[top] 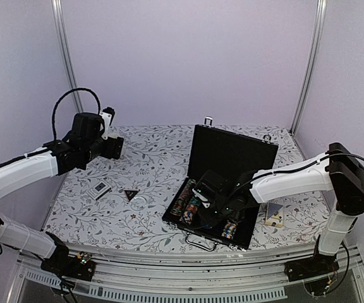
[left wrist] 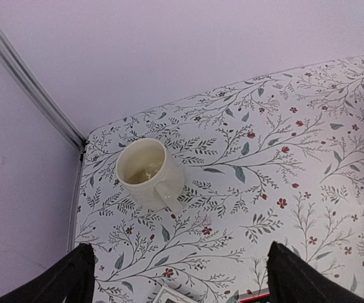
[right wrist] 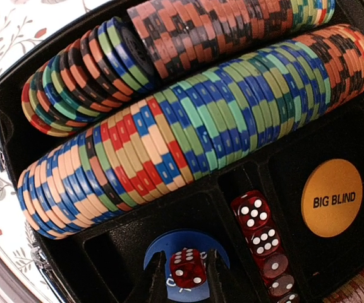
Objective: Pack up texas hold em set
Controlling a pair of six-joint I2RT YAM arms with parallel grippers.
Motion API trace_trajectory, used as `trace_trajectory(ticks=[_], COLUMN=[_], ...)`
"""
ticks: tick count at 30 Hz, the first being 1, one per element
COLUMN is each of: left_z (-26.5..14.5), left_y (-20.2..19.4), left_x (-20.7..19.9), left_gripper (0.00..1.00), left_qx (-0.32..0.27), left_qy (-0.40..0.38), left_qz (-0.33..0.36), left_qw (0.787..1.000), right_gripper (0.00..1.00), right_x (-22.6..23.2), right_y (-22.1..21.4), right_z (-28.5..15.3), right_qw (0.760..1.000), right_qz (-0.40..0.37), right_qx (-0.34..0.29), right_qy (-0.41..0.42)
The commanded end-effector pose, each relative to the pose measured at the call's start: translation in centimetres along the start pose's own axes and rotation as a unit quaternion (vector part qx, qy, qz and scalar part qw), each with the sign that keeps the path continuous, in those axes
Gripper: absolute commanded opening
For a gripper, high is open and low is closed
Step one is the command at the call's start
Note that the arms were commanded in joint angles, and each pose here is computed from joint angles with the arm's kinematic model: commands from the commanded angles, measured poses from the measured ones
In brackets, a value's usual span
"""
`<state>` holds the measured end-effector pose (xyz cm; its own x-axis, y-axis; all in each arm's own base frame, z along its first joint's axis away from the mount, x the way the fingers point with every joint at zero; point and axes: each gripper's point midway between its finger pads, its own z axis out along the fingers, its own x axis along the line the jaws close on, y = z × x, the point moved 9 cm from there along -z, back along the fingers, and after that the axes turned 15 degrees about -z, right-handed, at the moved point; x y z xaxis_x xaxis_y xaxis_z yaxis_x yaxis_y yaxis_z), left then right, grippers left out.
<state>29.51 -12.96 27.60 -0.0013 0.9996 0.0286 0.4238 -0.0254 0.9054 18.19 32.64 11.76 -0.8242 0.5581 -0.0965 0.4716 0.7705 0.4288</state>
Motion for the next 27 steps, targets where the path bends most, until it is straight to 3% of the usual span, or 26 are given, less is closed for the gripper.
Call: trace_trajectory(ticks=[1,15,27], left_z=[-0.1,-0.02,0.01], left_y=[0.12,-0.02,-0.08], left_x=[-0.6,-0.76,-0.85], left_gripper=[0.95,0.95,0.95], left_qx=[-0.002,0.0,0.0], left_qy=[-0.003,-0.003,-0.002], left_qz=[0.009,0.012,0.014], left_qw=[1.0,1.0,1.0], right_gripper=[0.22,0.1,0.18], right_x=[-0.02,-0.06,-0.01], right_y=[0.49,0.4,0.24], right_z=[-0.19,0.05,0.6], right_qw=[1.0,1.0,1.0], right_qz=[-0.006,0.0,0.002], right_qx=[0.001,0.006,0.013], right_qy=[-0.011,-0.014,-0.017])
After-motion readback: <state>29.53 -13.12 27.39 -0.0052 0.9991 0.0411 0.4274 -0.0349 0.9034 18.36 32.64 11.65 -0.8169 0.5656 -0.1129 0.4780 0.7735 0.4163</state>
